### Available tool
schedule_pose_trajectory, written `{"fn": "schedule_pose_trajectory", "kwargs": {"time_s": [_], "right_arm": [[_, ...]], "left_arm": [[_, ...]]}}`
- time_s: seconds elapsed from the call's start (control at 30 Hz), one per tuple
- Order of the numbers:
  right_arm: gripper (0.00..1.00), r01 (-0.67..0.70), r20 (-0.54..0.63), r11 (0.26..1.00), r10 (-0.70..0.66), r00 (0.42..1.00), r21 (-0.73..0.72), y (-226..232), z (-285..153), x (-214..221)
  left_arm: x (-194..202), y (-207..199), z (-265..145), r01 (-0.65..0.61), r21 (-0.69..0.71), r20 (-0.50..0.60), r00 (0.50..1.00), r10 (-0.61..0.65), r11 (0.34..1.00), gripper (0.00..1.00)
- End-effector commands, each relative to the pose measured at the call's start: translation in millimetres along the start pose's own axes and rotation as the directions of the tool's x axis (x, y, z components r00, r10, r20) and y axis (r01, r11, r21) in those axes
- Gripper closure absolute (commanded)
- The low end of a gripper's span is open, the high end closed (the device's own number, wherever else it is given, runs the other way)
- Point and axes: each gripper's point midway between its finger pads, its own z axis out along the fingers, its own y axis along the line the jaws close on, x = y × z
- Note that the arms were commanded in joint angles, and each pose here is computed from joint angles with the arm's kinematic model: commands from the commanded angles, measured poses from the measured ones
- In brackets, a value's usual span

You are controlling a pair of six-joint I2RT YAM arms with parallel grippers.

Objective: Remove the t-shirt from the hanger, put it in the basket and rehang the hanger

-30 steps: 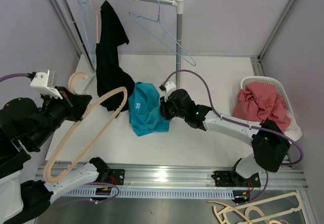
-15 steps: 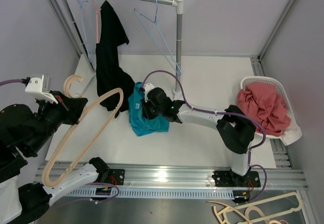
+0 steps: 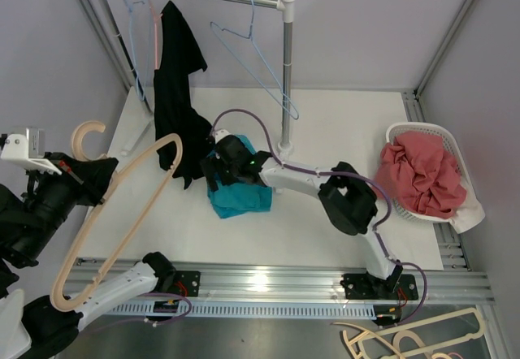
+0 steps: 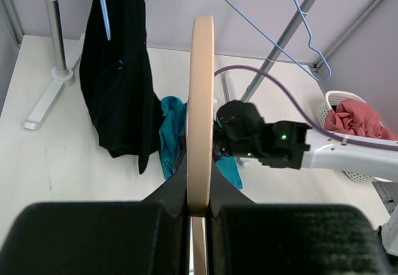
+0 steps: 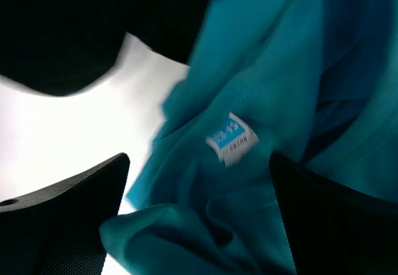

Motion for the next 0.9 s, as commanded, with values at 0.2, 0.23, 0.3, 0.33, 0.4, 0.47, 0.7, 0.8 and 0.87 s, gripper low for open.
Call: {"fn": "schedule_pose_trajectory", "kwargs": {"time_s": [0.2, 0.23, 0.3, 0.33, 0.4, 0.47, 0.7, 0.8, 0.87], "right_arm": [[0.01, 0.084, -0.197, 0.974, -0.042, 0.980, 0.211, -31.9, 13.5, 47.2], [0.01, 0.091, -0.212, 0.971, -0.043, 0.976, 0.219, -34.2, 14.4, 49.3], [0.13, 0.115, -0.283, 0.965, -0.046, 0.958, 0.234, -41.7, 19.5, 66.8], [0.44, 0.108, -0.288, 0.967, -0.038, 0.957, 0.232, -42.6, 20.7, 64.7], [0.87, 0.100, -0.304, 0.973, -0.034, 0.952, 0.206, -38.0, 18.8, 68.3], [1.00, 0.093, -0.318, 0.979, -0.031, 0.948, 0.182, -34.3, 12.9, 76.1], [1.00, 0.068, -0.140, 0.996, -0.059, 0.988, 0.063, 7.1, -93.9, 25.5], [1.00, 0.066, -0.023, 0.996, -0.065, 0.998, 0.059, 9.8, -169.6, -12.7], [1.00, 0.054, 0.084, 0.997, -0.058, 0.995, 0.051, 8.6, -229.0, -39.8]], "left_arm": [[-5.6, 6.1, -3.6, -0.019, -0.019, 0.023, 1.000, 0.019, 1.000, 0.99], [-6.9, 6.4, -3.4, -0.017, -0.022, 0.028, 0.999, 0.017, 1.000, 0.99], [-7.8, 5.5, -0.1, -0.024, -0.026, 0.029, 0.999, 0.025, 0.999, 0.99], [-10.5, 4.0, 1.7, -0.022, -0.025, 0.039, 0.999, 0.023, 0.999, 0.99], [-11.9, 1.3, 6.8, -0.034, -0.024, 0.041, 0.999, 0.035, 0.999, 0.99], [-16.7, -2.1, 13.7, -0.041, -0.023, 0.068, 0.997, 0.043, 0.999, 0.99], [-23.5, -23.7, 43.7, -0.072, 0.015, 0.107, 0.992, 0.070, 0.997, 0.99], [-24.8, -43.5, 60.4, -0.079, 0.074, 0.114, 0.991, 0.070, 0.994, 0.99], [-26.0, -53.9, 69.4, -0.078, 0.102, 0.115, 0.991, 0.066, 0.992, 0.99]]}}
